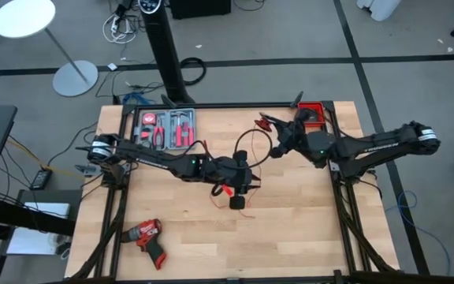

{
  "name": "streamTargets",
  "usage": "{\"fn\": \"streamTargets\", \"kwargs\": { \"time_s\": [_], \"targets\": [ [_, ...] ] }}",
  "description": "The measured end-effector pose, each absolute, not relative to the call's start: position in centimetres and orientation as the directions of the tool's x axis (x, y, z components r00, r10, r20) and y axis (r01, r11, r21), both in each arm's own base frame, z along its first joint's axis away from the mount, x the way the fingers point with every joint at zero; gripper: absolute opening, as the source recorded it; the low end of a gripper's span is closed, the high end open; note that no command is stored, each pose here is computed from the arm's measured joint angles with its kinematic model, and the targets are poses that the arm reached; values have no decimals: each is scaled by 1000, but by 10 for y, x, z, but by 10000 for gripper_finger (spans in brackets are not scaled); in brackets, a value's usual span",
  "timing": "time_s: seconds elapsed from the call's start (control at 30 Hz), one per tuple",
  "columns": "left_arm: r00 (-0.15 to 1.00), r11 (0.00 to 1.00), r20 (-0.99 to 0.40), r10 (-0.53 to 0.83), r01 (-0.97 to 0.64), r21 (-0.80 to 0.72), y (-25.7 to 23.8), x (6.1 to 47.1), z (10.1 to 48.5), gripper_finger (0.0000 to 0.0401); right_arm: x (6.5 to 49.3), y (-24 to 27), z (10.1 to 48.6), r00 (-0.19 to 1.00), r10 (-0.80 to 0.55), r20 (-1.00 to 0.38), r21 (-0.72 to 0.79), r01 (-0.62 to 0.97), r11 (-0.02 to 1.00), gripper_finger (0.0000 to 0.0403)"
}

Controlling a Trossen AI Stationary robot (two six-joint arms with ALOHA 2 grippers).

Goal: Coil cords
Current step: Coil the red wire on the black spool

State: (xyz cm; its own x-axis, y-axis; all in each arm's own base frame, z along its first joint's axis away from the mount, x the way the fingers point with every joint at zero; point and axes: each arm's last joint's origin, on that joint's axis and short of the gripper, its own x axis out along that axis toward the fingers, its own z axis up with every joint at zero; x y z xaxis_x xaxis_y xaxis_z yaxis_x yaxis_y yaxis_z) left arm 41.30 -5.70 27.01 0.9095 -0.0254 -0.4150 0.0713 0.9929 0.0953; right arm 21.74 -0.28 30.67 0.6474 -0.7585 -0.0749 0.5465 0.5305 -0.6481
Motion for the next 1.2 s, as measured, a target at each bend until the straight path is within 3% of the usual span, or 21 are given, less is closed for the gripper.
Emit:
{"fn": "streamTargets", "kwargs": {
  "time_s": [0.4, 0.63, 0.87, 1.07, 1.2],
  "targets": [
    [954, 991, -292, 67, -30, 127, -55, 417, 282, 103, 210, 11, 297, 663, -733, -151, -726, 429, 538, 0],
    [921, 983, -362, 146, -94, 158, -40, 416, 275, 9, 206, 24, 296, 647, -751, -133, -746, 434, 506, 0],
    [912, 976, -381, 150, -75, 205, -39, 410, 281, 4, 203, 36, 297, 643, -757, -115, -750, 443, 490, 0],
    [859, 934, -421, 292, -162, 319, -24, 398, 290, 25, 201, 42, 297, 666, -737, -116, -710, 464, 530, 0],
    [857, 925, -414, 308, -168, 342, -13, 394, 296, 30, 198, 41, 297, 688, -714, -132, -650, 484, 586, 0]
  ]
}}
